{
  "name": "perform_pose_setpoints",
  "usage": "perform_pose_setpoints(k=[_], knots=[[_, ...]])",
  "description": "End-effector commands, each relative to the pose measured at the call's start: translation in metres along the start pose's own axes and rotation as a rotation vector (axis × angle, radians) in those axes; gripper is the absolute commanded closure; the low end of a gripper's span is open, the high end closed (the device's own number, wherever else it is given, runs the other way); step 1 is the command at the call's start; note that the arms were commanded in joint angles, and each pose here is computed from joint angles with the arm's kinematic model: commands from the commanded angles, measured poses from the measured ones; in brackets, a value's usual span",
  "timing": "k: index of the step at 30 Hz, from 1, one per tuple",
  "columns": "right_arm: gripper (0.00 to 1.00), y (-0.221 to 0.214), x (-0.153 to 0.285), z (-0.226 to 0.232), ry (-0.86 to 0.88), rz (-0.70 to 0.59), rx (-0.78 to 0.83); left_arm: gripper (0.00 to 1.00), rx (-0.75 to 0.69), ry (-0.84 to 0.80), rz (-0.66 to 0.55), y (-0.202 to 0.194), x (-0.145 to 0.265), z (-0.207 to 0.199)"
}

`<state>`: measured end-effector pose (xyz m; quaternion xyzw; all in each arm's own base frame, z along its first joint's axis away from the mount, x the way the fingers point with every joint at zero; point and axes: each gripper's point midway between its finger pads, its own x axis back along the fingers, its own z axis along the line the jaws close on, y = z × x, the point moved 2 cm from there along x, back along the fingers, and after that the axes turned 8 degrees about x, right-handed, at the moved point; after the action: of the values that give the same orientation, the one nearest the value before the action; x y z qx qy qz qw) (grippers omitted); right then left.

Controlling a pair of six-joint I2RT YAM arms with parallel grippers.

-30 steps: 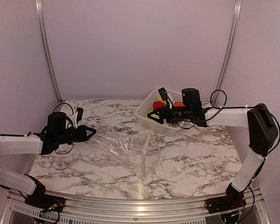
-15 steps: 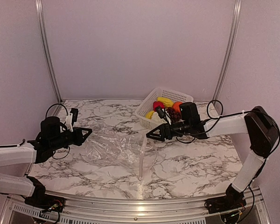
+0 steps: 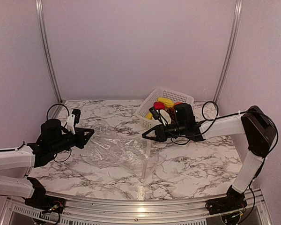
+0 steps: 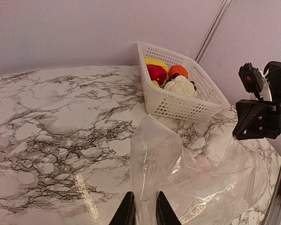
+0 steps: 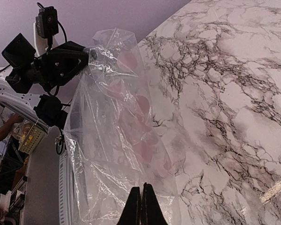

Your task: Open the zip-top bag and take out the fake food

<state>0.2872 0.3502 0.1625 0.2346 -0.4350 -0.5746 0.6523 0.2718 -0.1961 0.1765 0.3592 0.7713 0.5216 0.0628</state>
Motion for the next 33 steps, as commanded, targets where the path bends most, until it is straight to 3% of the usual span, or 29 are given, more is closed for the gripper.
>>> perform_pose_setpoints(k=[1,2,3,7,14,20,33], knots=[[1.00,0.025,0.012,0.012,-0.048,-0.060,0.116,0.64,0.037,0.068,-0.051,0.010,0.013,0.008],[1.00,0.029,0.016,0.016,-0.059,-0.072,0.149,0.43,0.062,0.078,-0.066,0.013,0.017,0.010],[1.00,0.032,0.020,0.020,-0.061,-0.084,0.181,0.32,0.083,0.079,-0.083,0.018,0.021,0.010],[1.00,0.039,0.030,0.040,-0.071,-0.097,0.308,0.18,0.165,0.042,-0.132,0.041,0.034,0.004],[1.00,0.034,0.023,0.060,-0.147,-0.039,0.536,0.16,0.325,-0.043,-0.064,0.067,0.029,-0.004],[1.00,0.026,0.017,0.071,-0.173,-0.019,0.622,0.16,0.408,-0.060,0.069,0.047,0.008,0.004],[1.00,0.023,0.019,0.080,-0.175,-0.025,0.653,0.26,0.480,0.125,0.173,0.014,-0.012,0.045]])
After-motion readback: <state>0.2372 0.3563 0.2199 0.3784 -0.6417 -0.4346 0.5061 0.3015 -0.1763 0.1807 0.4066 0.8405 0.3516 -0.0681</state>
